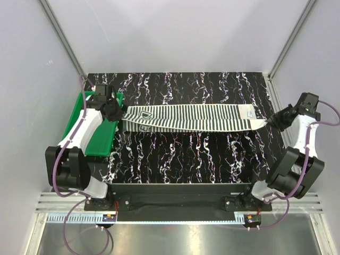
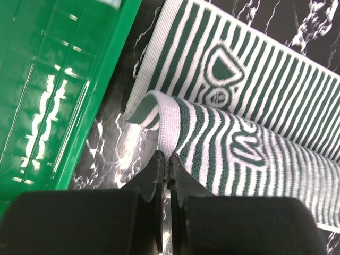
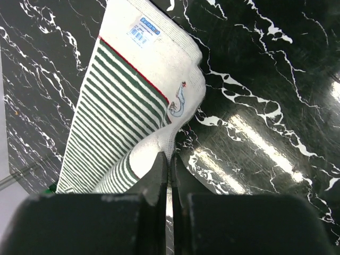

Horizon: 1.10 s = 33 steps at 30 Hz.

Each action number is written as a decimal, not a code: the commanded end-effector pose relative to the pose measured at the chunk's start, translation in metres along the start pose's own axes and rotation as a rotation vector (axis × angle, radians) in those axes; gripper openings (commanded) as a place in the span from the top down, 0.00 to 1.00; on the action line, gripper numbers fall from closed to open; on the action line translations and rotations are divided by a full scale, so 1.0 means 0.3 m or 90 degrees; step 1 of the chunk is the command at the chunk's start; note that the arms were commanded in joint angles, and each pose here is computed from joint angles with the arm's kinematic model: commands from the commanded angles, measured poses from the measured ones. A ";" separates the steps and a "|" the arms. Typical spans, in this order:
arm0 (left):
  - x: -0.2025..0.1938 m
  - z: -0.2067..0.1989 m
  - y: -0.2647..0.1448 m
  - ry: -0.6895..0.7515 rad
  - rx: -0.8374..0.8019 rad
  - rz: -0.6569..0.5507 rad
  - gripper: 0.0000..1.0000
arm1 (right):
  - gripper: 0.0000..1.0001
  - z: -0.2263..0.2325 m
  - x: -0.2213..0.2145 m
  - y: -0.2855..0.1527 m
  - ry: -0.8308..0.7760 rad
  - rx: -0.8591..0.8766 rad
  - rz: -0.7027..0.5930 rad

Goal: Roll the towels
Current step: Fold the towel

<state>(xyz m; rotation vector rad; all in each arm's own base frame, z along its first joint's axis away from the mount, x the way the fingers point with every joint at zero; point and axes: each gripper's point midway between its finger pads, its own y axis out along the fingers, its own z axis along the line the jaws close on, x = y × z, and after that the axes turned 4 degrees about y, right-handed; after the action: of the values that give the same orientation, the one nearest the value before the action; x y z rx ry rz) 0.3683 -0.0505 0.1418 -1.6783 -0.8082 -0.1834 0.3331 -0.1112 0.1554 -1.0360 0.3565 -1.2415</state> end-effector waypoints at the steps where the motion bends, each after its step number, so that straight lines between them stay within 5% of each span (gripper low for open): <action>1: 0.019 0.020 -0.030 0.017 0.004 -0.016 1.00 | 1.00 0.010 0.009 0.021 -0.004 0.003 0.005; 15: 0.093 -0.005 0.254 0.024 0.033 0.107 1.00 | 1.00 0.041 0.089 0.282 0.022 -0.007 0.105; 28: 0.213 -0.046 0.425 -0.019 0.028 0.118 1.00 | 0.98 0.160 0.142 0.472 0.007 -0.008 0.142; 31: 0.252 -0.059 0.484 -0.037 0.029 0.131 1.00 | 0.74 0.166 0.141 0.523 0.023 -0.015 0.155; 33: 0.259 -0.072 0.498 -0.047 0.024 0.144 0.88 | 0.51 0.182 0.161 0.545 0.031 -0.019 0.144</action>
<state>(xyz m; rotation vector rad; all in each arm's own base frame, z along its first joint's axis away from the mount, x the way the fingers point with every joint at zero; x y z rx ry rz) 0.5144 -0.0498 0.0674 -1.7104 -0.6578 -0.0023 0.4740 -0.1289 0.0615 -0.9705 0.5199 -1.0313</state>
